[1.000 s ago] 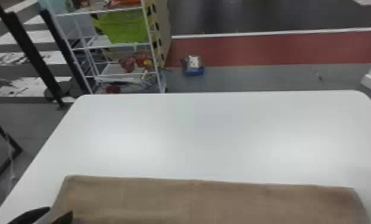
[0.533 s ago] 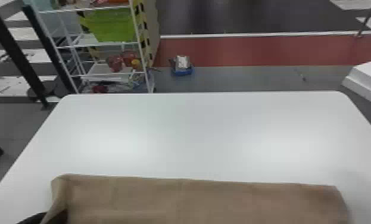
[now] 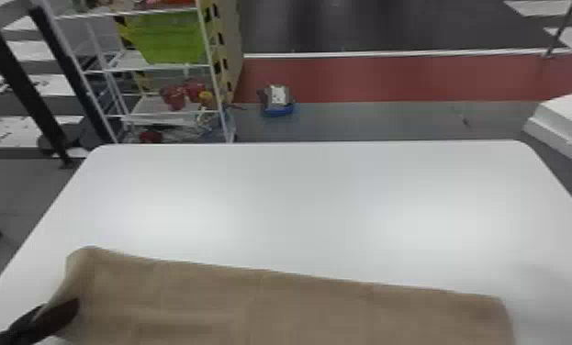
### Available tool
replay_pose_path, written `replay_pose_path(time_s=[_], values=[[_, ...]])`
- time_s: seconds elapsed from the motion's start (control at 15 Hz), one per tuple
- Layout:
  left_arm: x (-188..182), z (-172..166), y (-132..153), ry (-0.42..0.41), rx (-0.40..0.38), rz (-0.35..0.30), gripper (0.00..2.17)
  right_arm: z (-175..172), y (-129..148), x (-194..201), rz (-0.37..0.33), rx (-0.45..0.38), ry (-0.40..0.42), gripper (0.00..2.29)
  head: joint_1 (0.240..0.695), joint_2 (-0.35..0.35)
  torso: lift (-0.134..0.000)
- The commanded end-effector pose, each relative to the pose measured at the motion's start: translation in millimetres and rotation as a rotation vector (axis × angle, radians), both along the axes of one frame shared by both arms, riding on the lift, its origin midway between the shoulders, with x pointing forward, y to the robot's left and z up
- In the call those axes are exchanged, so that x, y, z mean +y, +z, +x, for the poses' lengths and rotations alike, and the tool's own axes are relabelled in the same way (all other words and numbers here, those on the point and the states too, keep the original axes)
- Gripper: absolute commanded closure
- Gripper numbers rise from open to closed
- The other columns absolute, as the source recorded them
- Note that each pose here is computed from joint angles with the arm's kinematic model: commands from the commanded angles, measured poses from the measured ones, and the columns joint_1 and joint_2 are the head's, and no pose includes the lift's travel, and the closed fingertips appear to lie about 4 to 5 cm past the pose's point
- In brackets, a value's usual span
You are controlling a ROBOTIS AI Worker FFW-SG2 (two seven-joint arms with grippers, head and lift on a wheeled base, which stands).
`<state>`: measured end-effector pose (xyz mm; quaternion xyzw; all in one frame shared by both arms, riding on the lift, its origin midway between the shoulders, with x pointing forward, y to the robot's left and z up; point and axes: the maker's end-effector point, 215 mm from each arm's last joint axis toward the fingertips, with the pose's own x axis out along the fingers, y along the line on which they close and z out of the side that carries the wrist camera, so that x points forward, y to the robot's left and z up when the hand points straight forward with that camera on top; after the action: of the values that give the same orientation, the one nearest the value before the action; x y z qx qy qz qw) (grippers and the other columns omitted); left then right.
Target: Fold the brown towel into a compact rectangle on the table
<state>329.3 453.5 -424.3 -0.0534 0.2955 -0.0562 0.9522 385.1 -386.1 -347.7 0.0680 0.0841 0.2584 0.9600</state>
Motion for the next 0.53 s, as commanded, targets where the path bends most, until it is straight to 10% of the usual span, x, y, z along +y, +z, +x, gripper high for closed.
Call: replay_pose_path(time_s=[0.0,0.47], values=[[-3.2,4.9,27.1,-0.001,-0.034,-0.002,1.48,0.8,-3.9,1.2,0.003,0.006,-0.003,0.2,0.695,0.1,-0.134],[-106.1,6.4,105.8,-0.189,-0.096,-0.09,1.48,2.1,-9.6,9.5,-0.005,-0.006,0.005,0.2,0.695,0.012,-0.134]])
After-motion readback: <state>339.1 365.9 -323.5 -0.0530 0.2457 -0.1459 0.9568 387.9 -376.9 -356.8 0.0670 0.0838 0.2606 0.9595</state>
